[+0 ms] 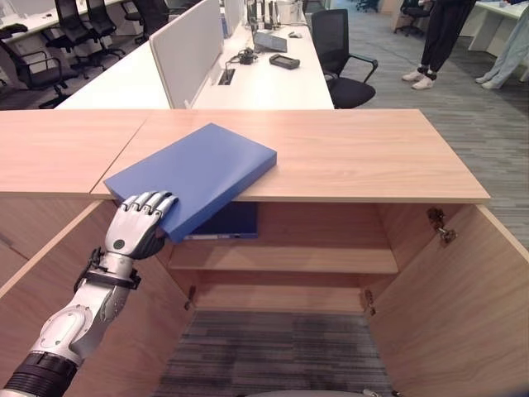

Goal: Put the empty folder in the office cabinet

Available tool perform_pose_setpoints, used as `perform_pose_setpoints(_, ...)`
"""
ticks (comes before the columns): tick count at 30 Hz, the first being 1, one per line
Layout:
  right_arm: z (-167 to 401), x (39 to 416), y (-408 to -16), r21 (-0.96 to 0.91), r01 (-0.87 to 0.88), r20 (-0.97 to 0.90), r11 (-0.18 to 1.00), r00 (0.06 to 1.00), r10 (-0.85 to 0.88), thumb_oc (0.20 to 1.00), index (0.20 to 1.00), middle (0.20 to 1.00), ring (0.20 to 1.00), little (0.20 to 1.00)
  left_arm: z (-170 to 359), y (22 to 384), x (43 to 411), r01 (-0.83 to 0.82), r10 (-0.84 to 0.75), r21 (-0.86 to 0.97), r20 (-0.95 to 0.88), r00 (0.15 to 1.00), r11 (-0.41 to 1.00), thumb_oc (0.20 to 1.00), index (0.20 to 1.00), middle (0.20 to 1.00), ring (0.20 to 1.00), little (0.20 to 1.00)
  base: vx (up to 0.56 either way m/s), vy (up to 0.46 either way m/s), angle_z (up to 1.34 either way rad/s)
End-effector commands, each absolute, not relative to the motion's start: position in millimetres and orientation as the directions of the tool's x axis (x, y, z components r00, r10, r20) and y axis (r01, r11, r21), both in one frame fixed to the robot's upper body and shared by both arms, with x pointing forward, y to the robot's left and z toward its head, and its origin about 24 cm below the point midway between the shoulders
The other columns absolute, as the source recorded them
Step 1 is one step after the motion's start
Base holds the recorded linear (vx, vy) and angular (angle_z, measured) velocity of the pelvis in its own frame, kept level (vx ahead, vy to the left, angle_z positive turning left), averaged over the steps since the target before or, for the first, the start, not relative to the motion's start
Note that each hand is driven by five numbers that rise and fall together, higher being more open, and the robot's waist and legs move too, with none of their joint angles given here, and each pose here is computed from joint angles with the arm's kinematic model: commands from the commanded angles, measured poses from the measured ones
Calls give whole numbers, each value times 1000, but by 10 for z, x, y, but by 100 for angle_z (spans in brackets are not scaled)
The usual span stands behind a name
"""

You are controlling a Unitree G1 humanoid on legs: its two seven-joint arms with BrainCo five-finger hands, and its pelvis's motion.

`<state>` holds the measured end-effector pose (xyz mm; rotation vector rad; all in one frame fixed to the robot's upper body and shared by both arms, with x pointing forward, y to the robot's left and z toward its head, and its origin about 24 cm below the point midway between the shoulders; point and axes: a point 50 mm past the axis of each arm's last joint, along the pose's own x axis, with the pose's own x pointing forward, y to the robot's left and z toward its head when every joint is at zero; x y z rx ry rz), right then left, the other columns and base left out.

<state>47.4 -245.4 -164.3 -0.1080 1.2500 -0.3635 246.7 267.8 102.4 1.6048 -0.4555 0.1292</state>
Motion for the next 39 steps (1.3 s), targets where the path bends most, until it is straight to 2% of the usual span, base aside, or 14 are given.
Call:
perform_pose_setpoints(1, -1610, 675, -2526, -293, 253, -888, 922, 285, -361, 1000, 1000, 1000, 1000, 1000, 1285, 2696, 2617, -449, -226, 891, 426, 876, -63, 200, 200, 200, 200, 200, 0, 0, 0)
perform_pose_setpoints(14, -1625, 652, -2500, -250, 374, -898, 893, 257, -359, 1000, 1000, 1000, 1000, 1000, 1305, 2717, 2606, -458, -197, 889, 444, 874, -28, 200, 200, 200, 200, 200, 0, 0, 0)
perform_pose_setpoints(20, -1626, 657, -2494, -246, 377, -898, 893, 257, -356, 1000, 1000, 1000, 1000, 1000, 1508, 2727, 2590, -544, -157, 838, 544, 824, 47, 200, 200, 200, 200, 200, 0, 0, 0)
perform_pose_setpoints(25, -1631, 680, -2462, -236, 370, -901, 899, 263, -345, 1000, 1000, 1000, 1000, 1000, 1863, 2749, 2511, -697, -60, 690, 718, 694, 195, 200, 200, 200, 200, 200, 0, 0, 0)
perform_pose_setpoints(26, -1633, 687, -2451, -232, 370, -902, 900, 265, -341, 1000, 1000, 1000, 1000, 1000, 1932, 2752, 2494, -729, -34, 645, 754, 656, 229, 200, 200, 200, 200, 200, -32, -35, 3)
perform_pose_setpoints(27, -1629, 733, -2433, -221, 368, -900, 903, 280, -334, 1000, 1000, 1000, 1000, 1000, 2093, 2765, 2416, -791, 19, 537, 824, 566, 295, 200, 200, 200, 200, 200, -31, -29, 4)
perform_pose_setpoints(28, -1627, 738, -2435, -221, 367, -900, 903, 281, -335, 1000, 1000, 1000, 1000, 1000, 2096, 2769, 2409, -791, 21, 536, 824, 566, 295, 200, 200, 200, 200, 200, -26, -25, 4)
perform_pose_setpoints(35, -1619, 832, -2394, -213, 313, -896, 925, 314, -313, 1000, 1000, 1000, 1000, 1000, 2411, 2684, 2272, -836, 77, 317, 918, 389, 448, 200, 200, 200, 200, 200, -4, -6, 1)
perform_pose_setpoints(39, -1619, 844, -2386, -214, 305, -895, 928, 318, -311, 1000, 1000, 1000, 1000, 1000, 2503, 2667, 2224, -840, 90, 251, 939, 332, 481, 200, 200, 200, 200, 200, 0, 0, 0)
